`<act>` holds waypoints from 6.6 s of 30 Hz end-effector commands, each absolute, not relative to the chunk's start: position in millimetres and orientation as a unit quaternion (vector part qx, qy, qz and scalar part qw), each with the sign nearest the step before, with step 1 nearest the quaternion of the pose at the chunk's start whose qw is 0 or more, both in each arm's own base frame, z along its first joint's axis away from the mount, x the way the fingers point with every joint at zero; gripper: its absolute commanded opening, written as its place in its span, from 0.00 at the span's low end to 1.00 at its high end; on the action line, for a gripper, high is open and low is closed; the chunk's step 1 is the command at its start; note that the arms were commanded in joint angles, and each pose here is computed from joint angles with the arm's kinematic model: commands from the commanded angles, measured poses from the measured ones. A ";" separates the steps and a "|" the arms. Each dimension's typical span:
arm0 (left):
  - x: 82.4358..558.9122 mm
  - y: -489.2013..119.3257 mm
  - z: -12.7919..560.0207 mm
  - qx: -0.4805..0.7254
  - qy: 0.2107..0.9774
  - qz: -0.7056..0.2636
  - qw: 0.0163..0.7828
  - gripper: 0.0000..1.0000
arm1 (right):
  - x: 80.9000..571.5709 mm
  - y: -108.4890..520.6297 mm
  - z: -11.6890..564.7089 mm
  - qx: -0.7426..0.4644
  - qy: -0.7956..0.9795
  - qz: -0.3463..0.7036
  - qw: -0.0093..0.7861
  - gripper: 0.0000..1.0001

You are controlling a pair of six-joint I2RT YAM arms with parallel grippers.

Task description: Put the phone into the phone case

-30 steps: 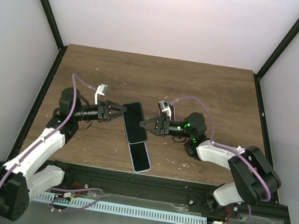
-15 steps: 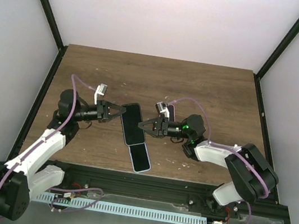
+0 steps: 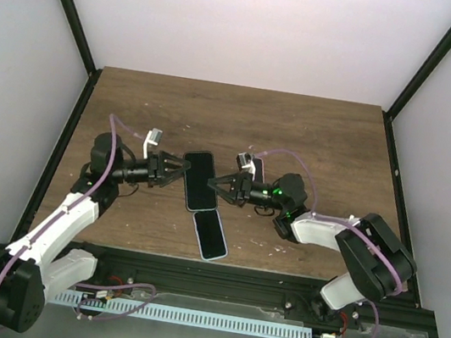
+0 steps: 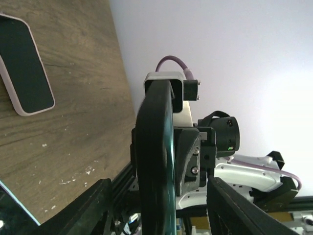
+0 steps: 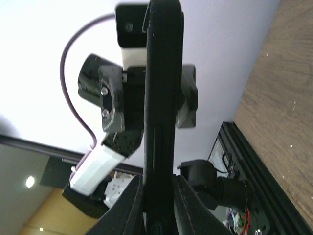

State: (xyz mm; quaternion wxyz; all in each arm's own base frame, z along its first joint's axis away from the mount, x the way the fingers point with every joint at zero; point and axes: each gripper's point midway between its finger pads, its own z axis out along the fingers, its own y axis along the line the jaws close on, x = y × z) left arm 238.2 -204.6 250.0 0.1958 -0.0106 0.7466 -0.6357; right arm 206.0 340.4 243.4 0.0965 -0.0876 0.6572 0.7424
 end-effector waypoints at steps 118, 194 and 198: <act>239.3 -203.7 302.0 0.033 0.699 -0.648 0.300 0.32 | 145.5 344.4 266.8 -0.278 0.673 0.663 0.175 0.01; 233.0 -190.9 214.1 0.003 0.825 -0.524 0.214 0.69 | 298.6 331.5 281.7 -0.094 0.686 0.666 0.279 0.03; 222.9 -197.8 198.0 -0.032 0.803 -0.572 0.165 0.70 | 308.6 325.6 285.4 -0.059 0.674 0.681 0.280 0.04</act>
